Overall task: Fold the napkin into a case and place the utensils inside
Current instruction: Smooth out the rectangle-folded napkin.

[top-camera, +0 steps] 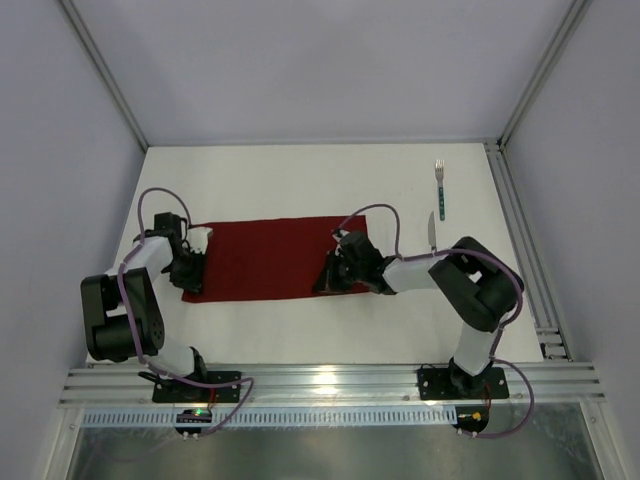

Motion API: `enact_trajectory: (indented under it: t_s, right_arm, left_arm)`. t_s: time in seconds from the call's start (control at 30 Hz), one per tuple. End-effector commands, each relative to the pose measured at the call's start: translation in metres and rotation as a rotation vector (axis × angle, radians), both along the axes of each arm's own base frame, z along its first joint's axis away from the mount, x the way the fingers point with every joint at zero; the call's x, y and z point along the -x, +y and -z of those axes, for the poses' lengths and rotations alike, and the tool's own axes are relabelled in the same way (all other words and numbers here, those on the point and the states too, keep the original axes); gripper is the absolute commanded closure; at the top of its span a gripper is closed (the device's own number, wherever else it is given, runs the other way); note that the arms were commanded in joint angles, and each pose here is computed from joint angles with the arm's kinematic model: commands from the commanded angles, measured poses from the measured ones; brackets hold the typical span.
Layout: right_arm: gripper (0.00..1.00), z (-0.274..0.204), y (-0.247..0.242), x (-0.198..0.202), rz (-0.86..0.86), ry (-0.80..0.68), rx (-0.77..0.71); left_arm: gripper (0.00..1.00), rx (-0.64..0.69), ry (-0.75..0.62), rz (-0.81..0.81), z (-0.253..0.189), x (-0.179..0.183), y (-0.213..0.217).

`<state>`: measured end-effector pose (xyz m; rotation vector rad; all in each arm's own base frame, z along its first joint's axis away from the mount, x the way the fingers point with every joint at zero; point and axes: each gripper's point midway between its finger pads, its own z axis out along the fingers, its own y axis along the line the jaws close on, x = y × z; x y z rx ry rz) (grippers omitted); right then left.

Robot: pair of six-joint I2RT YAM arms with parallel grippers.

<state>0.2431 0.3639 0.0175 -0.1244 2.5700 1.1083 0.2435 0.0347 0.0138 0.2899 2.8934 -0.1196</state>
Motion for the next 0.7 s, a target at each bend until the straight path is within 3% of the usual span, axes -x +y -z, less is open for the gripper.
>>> enact_trajectory:
  t_s: [0.0,0.27,0.47,0.6,0.63,0.67]
  right_arm:
    - [0.96,0.004,-0.053,-0.009,0.128,-0.015,0.024]
    - [0.96,0.017,-0.166,0.007,0.302,0.010,0.137]
    - [0.94,-0.020,-0.218,0.000,0.404,-0.086,0.191]
    - [0.68,-0.044,-0.219,-0.008,0.432,-0.121,0.156]
    - [0.57,-0.046,-0.215,-0.009,0.430,-0.122,0.132]
    - [0.54,-0.044,-0.210,-0.007,0.417,-0.098,0.109]
  left_arm:
    - [0.80,-0.083,-0.015,0.010,0.008,-0.007,0.018]
    - [0.79,-0.084,-0.015,0.015,0.009,-0.005,0.017]
    - [0.79,-0.060,-0.036,0.024,0.003,-0.007,0.013]
    - [0.77,-0.063,-0.041,0.021,-0.003,-0.007,0.013]
    - [0.77,-0.064,-0.047,0.020,-0.005,-0.007,0.013]
    - [0.77,-0.058,-0.046,0.021,-0.005,-0.006,0.012]
